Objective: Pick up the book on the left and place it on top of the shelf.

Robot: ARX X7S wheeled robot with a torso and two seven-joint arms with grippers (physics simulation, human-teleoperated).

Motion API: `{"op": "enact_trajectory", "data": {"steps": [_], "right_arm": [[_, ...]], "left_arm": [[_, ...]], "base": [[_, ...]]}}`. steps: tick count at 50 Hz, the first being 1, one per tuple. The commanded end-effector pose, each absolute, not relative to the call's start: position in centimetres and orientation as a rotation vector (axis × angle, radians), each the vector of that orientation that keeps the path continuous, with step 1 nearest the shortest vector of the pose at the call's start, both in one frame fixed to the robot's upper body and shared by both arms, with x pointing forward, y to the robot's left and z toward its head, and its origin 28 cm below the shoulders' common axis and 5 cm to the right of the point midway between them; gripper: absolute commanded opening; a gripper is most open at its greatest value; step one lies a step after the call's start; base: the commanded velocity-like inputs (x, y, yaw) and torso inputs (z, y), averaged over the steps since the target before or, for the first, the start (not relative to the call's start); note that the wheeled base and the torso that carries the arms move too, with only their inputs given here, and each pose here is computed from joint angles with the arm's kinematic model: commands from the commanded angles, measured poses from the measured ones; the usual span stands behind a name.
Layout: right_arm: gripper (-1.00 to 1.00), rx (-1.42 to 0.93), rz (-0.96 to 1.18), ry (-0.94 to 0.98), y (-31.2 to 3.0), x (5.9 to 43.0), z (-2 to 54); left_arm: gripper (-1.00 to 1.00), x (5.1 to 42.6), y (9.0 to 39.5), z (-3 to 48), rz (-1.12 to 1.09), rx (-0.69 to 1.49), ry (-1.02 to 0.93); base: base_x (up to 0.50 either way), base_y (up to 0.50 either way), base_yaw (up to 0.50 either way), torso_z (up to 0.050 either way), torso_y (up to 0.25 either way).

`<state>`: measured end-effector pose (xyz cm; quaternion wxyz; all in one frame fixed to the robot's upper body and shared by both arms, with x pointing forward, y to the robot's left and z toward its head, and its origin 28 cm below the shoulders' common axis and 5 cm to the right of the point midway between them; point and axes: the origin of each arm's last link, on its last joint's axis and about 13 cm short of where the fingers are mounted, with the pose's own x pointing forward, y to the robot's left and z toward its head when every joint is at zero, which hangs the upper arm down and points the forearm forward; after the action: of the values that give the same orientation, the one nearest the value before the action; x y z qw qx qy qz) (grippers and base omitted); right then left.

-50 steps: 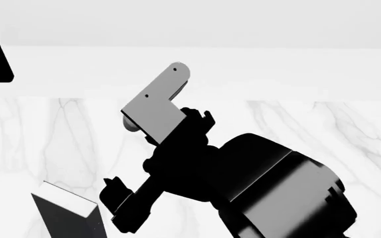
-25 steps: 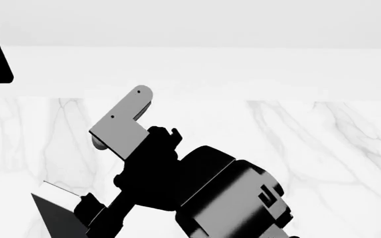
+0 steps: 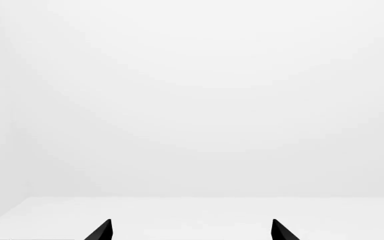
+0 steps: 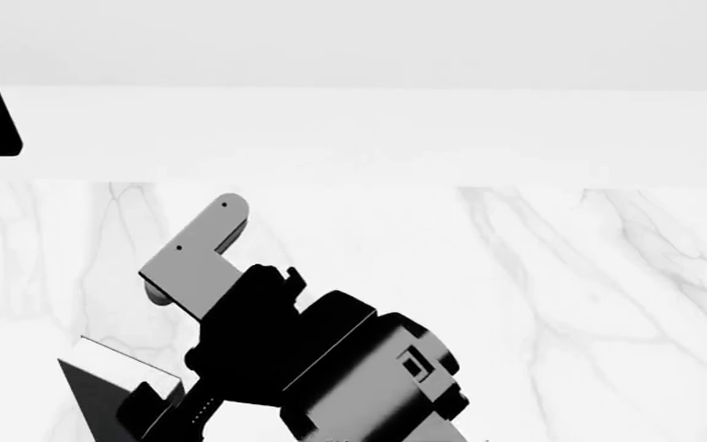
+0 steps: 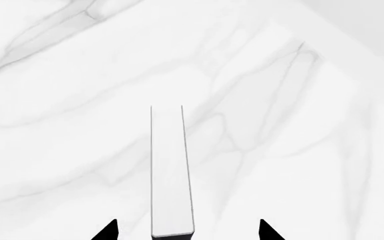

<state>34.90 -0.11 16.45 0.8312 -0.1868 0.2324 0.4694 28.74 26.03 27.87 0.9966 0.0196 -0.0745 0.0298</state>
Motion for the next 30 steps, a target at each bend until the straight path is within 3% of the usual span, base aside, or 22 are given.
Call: {"op": "enact_trajectory", "data": {"steps": [1,30], "right_arm": [[1.0,-0.392,1.004,0.523,0.7,35.5,15.0],[1.0,-0.368,1.022,0.587,1.6,36.2,12.0]], "left_arm": [[1.0,28.7,26.1,27.8,0.062,0.037,-0.148],[1.0,28.5,26.2,27.7,0.06,0.038,-0.148]], "base": [[0.0,0.0,0.0,0.0,0.0],[0.0,0.0,0.0,0.0,0.0]]}}
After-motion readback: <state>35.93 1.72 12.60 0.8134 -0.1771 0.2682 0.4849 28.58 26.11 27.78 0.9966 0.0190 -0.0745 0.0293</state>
